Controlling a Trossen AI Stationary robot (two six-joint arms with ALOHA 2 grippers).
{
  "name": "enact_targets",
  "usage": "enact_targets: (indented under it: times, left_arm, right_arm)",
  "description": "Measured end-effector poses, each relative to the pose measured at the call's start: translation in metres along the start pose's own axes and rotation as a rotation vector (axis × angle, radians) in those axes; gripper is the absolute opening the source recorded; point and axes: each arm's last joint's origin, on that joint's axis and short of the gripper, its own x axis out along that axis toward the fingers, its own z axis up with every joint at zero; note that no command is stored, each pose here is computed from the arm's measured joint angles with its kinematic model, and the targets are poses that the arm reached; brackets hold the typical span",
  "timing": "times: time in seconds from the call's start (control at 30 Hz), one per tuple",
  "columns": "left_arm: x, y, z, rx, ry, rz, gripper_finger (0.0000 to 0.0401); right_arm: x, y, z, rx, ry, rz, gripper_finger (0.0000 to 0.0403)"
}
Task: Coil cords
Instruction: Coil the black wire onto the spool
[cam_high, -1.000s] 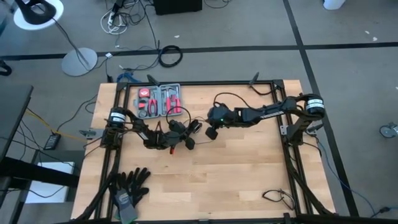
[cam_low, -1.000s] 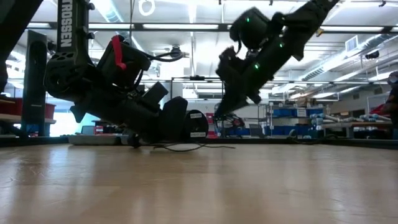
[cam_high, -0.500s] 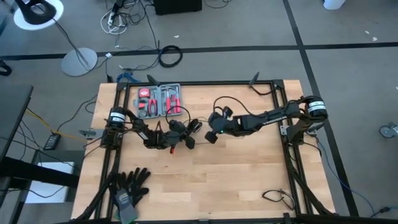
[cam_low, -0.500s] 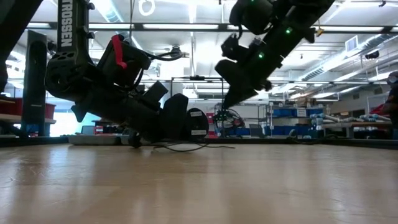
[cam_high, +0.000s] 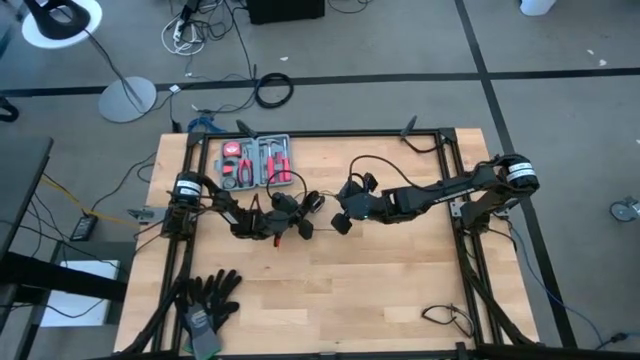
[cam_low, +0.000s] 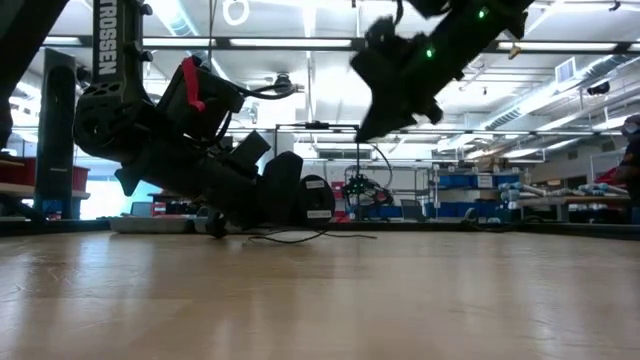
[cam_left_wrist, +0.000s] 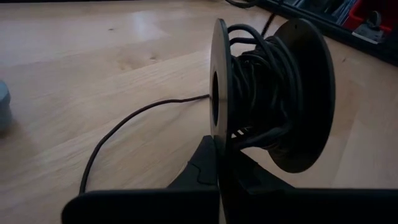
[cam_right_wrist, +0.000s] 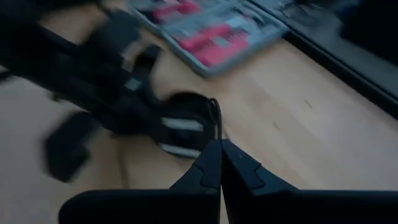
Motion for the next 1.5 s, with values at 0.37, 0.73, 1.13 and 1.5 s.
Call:
enact_targets:
  times: [0.37, 0.73, 1.13, 1.5]
  left_arm:
    - [0.003, -0.001, 0.002, -0.006, -0.010, 0.010, 0.0000]
    - [0.005, -0.003, 0.004, -0.008, -0.019, -0.005, 0.0000]
    - [0.004, -0.009, 0.010, -0.068, -0.029, -0.118, 0.0000]
    - [0.004, -0.010, 0.007, -0.022, 0.012, -0.160, 0.0000]
  right_arm:
    - [0.013, 0.015, 0.004, -0.004, -0.041, 0.240, 0.0000]
    - [0.051, 0.032, -0.031, 0.025, 0.087, 0.307, 0.0000]
    - [0.073, 0.029, -0.056, 0.012, 0.199, 0.249, 0.0000]
    - [0.062, 0.010, -0.058, -0.002, 0.290, 0.044, 0.0000]
